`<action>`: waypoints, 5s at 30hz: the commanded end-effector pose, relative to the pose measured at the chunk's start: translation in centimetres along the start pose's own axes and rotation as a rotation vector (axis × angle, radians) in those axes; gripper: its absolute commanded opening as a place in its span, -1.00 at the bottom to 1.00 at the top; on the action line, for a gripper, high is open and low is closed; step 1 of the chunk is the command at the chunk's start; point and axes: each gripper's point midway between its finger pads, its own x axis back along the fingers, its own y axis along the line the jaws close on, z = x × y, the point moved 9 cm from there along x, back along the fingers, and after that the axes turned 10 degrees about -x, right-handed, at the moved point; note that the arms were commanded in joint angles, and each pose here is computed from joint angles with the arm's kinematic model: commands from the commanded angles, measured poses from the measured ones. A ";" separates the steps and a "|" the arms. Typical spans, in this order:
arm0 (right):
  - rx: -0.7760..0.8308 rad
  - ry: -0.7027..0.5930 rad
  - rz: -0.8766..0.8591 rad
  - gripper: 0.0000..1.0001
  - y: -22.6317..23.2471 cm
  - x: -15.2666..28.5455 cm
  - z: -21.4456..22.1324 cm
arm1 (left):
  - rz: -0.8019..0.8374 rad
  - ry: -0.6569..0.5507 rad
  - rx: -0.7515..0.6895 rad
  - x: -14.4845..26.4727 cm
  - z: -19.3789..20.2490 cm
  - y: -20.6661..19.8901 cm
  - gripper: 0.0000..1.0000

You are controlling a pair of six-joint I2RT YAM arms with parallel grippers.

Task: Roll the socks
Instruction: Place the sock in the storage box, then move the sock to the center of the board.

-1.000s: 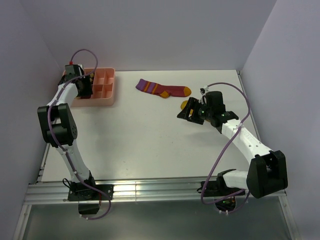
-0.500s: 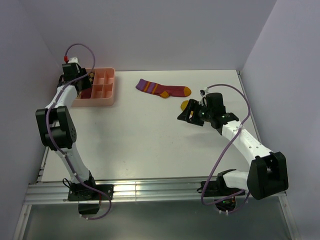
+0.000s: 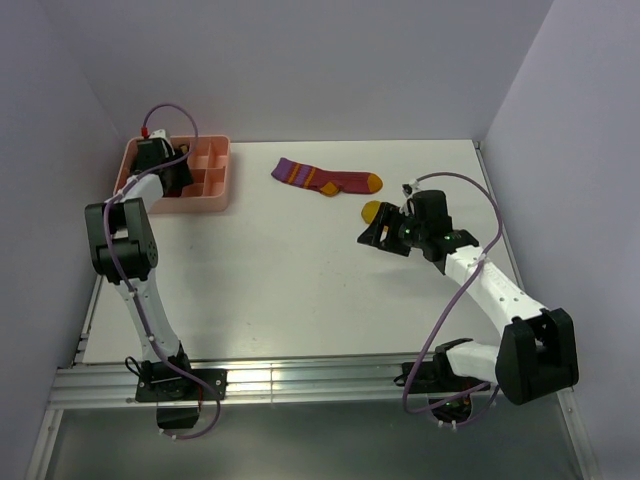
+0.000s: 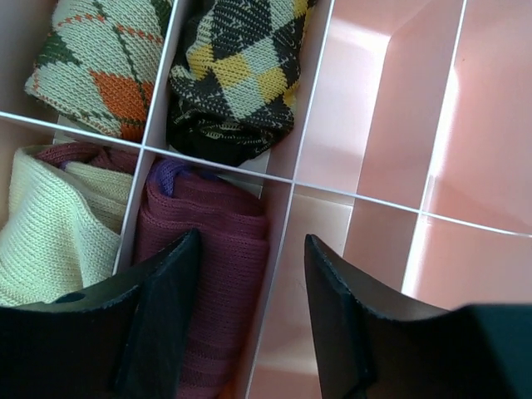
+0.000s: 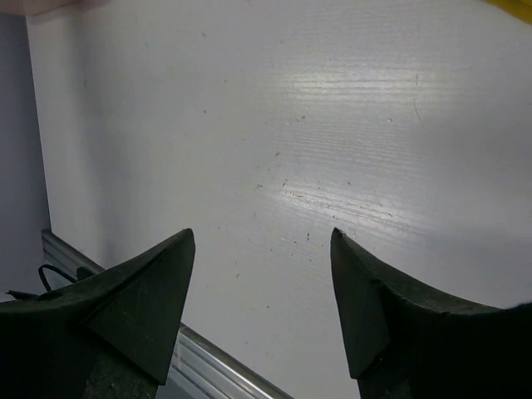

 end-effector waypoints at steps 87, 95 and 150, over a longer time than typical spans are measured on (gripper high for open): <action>0.863 0.239 0.192 0.14 8.9 -14.7 2.0 | 0.286 -0.237 0.023 36.7 4.3 -7.6 0.81; 0.973 0.311 0.202 0.12 9.5 -18.7 7.1 | 0.297 -0.210 0.036 36.0 4.6 -7.8 0.81; -0.041 -0.721 0.407 1.00 -2.8 10.5 -0.9 | 0.634 -0.243 -1.067 24.5 21.5 -36.9 0.35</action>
